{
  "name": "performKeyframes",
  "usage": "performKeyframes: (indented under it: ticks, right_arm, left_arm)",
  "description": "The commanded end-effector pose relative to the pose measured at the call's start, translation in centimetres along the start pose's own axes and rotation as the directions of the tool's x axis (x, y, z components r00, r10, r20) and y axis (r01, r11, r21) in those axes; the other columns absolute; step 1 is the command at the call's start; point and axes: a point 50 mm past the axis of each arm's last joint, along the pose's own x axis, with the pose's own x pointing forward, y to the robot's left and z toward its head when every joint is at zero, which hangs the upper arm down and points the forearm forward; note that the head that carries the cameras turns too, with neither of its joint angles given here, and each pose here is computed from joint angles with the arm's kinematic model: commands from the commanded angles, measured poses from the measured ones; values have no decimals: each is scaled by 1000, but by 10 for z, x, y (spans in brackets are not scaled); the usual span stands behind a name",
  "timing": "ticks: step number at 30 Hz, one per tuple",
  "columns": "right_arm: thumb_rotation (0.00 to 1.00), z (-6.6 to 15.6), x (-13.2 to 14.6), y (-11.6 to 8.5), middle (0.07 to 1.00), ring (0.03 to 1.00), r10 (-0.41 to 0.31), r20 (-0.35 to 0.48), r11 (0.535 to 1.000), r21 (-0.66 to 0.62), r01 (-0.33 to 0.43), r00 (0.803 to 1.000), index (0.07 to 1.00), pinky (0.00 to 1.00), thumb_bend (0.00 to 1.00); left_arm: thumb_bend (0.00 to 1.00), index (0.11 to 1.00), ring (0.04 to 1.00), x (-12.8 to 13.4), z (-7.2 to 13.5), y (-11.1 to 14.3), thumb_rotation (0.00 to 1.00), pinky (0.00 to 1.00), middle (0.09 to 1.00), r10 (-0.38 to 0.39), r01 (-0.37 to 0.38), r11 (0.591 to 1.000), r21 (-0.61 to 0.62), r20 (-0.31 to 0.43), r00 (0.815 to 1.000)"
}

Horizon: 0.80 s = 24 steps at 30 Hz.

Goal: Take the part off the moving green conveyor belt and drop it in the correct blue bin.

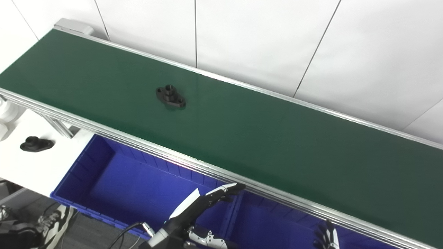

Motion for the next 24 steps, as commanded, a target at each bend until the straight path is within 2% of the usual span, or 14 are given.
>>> performKeyframes:
  ticks: [1, 5, 7, 10, 14, 21, 24]
  right_arm:
    - [453, 1, -1, -3, 934, 906, -19, 32, 1000, 9, 18, 999, 1000, 847, 829]
    - [439, -3, -1, -1, 932, 888, -13, 30, 1000, 5, 13, 999, 1000, 813, 819]
    - [436, -6, -1, 0, 933, 895, -11, 25, 1000, 7, 11, 1000, 1000, 828, 824]
    - [443, -7, 0, 2, 924, 880, -17, 31, 1000, -3, 17, 999, 1000, 782, 829]
    - [418, -9, 1, 5, 921, 886, -19, 29, 1000, 7, 19, 999, 1000, 823, 825]
    - [388, -11, 2, 6, 930, 890, -24, 23, 999, 22, 23, 999, 1000, 824, 821]
    - [390, -1, 6, 1, 926, 860, -33, 50, 998, 47, 31, 998, 1000, 701, 808]
  left_arm:
    - [863, 862, 861, 5, 5, 4, 280, 790, 893, 64, -65, 998, 18, 55, 996]
    - [887, 851, 852, 5, -1, 2, 259, 778, 887, 78, -80, 996, 34, 60, 995]
    - [892, 849, 847, 5, -3, 1, 252, 771, 885, 82, -85, 996, 40, 65, 994]
    - [901, 838, 838, 4, -5, 0, 242, 760, 871, 100, -103, 994, 46, 70, 993]
    - [896, 831, 832, 1, -9, 2, 243, 748, 868, 111, -116, 991, 66, 76, 991]
    - [896, 814, 837, -6, -17, 12, 274, 748, 864, 158, -166, 980, 108, 73, 985]
    - [900, 806, 810, -5, -18, 12, 267, 710, 845, 168, -179, 976, 124, 93, 981]
